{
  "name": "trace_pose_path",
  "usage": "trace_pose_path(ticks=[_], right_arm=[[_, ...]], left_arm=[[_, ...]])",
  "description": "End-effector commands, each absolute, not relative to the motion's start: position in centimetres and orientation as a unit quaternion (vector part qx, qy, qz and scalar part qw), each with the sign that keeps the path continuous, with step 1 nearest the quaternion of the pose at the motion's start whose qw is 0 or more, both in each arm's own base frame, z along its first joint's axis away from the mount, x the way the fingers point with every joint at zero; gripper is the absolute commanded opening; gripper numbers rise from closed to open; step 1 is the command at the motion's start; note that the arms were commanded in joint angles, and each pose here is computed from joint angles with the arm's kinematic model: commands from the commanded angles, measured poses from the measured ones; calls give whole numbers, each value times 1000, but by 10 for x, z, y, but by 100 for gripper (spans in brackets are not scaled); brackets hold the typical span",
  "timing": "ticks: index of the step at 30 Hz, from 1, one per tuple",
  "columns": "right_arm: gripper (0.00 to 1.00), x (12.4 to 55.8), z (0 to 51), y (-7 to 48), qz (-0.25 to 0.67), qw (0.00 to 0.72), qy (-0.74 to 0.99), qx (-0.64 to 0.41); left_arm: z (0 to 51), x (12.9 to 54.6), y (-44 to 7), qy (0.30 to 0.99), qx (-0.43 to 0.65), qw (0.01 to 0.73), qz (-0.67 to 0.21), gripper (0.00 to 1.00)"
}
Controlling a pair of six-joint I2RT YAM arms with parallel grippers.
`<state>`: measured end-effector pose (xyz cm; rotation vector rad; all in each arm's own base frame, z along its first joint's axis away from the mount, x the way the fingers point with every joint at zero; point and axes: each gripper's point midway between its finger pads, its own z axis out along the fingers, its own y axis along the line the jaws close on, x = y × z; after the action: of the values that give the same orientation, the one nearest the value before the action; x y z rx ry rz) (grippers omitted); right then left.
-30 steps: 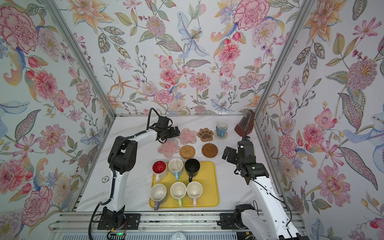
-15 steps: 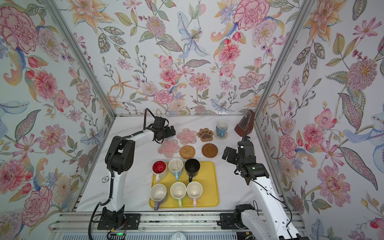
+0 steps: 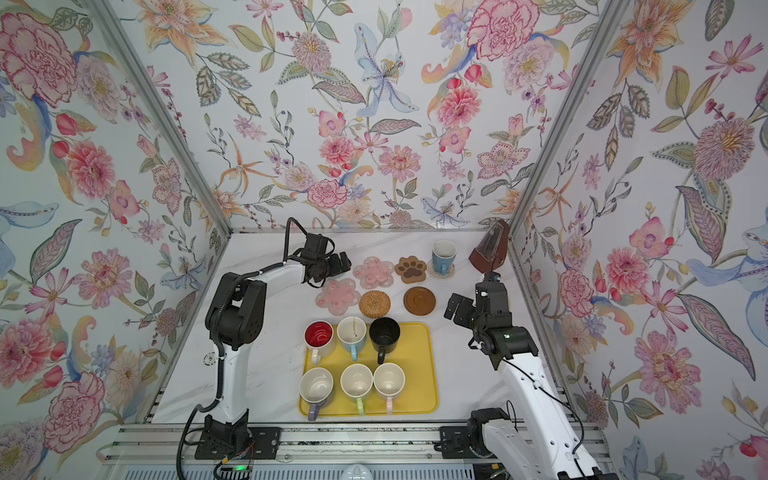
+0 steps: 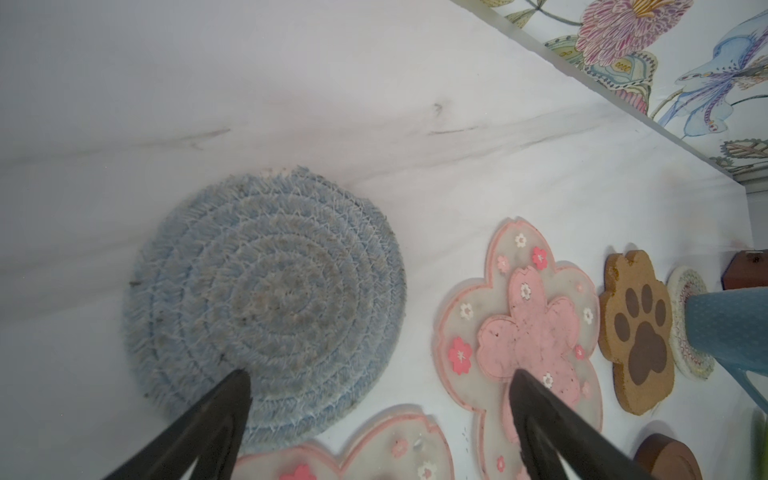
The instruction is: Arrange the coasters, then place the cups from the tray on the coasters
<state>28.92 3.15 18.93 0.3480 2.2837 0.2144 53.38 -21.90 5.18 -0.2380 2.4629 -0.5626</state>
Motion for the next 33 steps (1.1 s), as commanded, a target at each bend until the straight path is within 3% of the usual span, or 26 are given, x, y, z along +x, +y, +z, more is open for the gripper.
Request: trace_pose_path(ticks=[1, 11, 33], right_arm=[[99, 288, 190, 30, 83, 395, 904, 142], [99, 288, 190, 31, 85, 394, 904, 141], [99, 286, 193, 32, 87, 393, 904, 142]], left_arm=[[69, 532, -233, 921, -76, 301, -236, 99], [92, 548, -237, 911, -65, 330, -238, 99], [51, 550, -238, 927, -84, 289, -224, 99]])
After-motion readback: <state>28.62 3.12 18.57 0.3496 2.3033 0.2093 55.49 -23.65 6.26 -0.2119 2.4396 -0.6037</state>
